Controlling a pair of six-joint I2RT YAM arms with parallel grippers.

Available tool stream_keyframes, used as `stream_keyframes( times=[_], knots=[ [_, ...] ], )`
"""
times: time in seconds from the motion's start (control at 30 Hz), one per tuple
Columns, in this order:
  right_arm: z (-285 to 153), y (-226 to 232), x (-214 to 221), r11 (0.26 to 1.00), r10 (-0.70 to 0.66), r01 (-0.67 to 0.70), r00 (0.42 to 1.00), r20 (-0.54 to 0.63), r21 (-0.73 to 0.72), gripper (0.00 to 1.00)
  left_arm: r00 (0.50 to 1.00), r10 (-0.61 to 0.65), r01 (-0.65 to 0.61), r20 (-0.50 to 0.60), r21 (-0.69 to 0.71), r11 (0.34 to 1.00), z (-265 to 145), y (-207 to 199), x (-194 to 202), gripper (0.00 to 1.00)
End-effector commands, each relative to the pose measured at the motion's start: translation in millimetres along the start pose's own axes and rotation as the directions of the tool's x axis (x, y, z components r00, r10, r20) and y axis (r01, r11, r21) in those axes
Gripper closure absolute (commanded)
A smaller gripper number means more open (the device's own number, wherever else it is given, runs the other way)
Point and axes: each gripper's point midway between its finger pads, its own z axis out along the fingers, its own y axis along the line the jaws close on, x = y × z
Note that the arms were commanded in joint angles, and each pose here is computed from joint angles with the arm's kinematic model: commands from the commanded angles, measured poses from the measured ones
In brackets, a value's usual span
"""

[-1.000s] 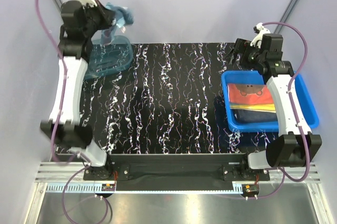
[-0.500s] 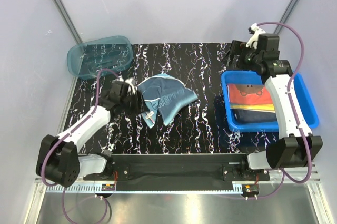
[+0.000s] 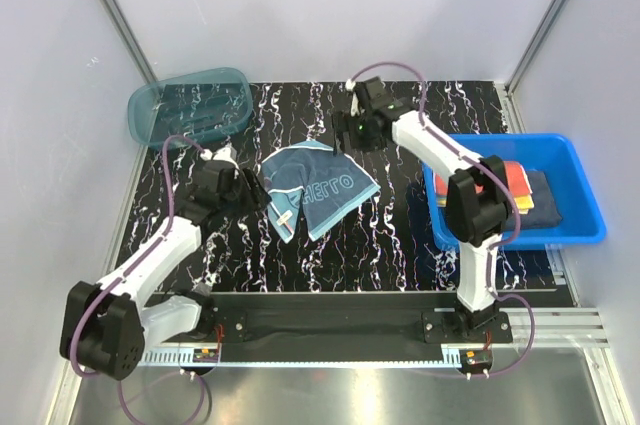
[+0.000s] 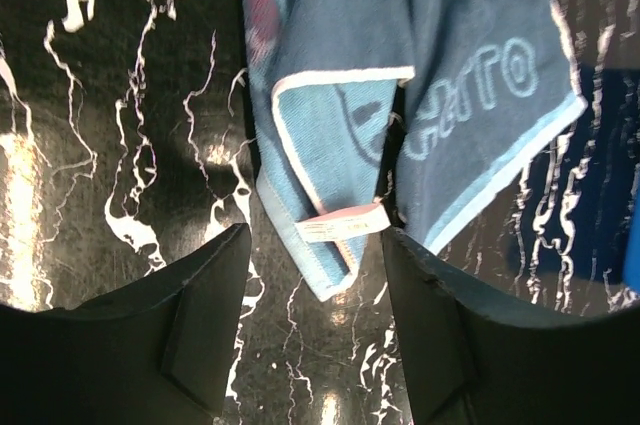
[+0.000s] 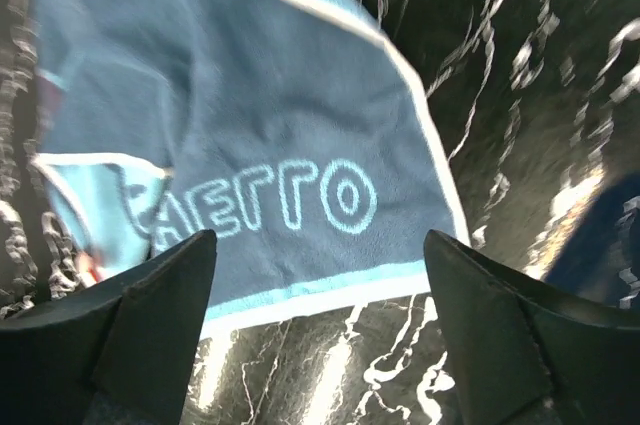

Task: Fold and stack the towels
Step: Move the towel to the center of the board, then flatten out the crumpled towel

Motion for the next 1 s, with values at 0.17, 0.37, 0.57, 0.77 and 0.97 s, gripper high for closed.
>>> stream_keyframes(
  times=[0.17,0.37,0.57,0.77,0.97],
  knots=[
    [4.3,-18.2,48.4,0.997,0.03,-0.023,0.995,-0.096,0.08,0.22,1.0,0.024,-0.024,0.009,0.001,1.0,32.7,-5.7,-1.3,0.46],
    [-9.7,-40.9,85.8,0.981,0.053,-0.03,0.992,-0.117,0.192,0.29,0.998,0.03,-0.028,-0.058,0.024,0.999,54.8,-17.9,11.0,0.45],
    [-0.3,-50.3,88.4,0.97,0.08,-0.058,0.993,-0.085,0.236,0.34,0.994,0.029,-0.031,-0.107,-0.015,0.999,74.8,-13.0,18.3,0.5],
    [19.3,-55.3,93.7,0.96,0.124,-0.098,0.989,-0.085,0.261,0.43,0.984,0.055,-0.067,-0.17,-0.063,0.996,88.7,-7.5,19.0,1.0],
    [0.5,-55.4,82.7,0.963,0.087,-0.076,0.996,-0.032,0.26,0.45,0.999,0.032,-0.04,-0.036,-0.244,0.969,73.2,22.6,-60.2,0.95]
  ],
)
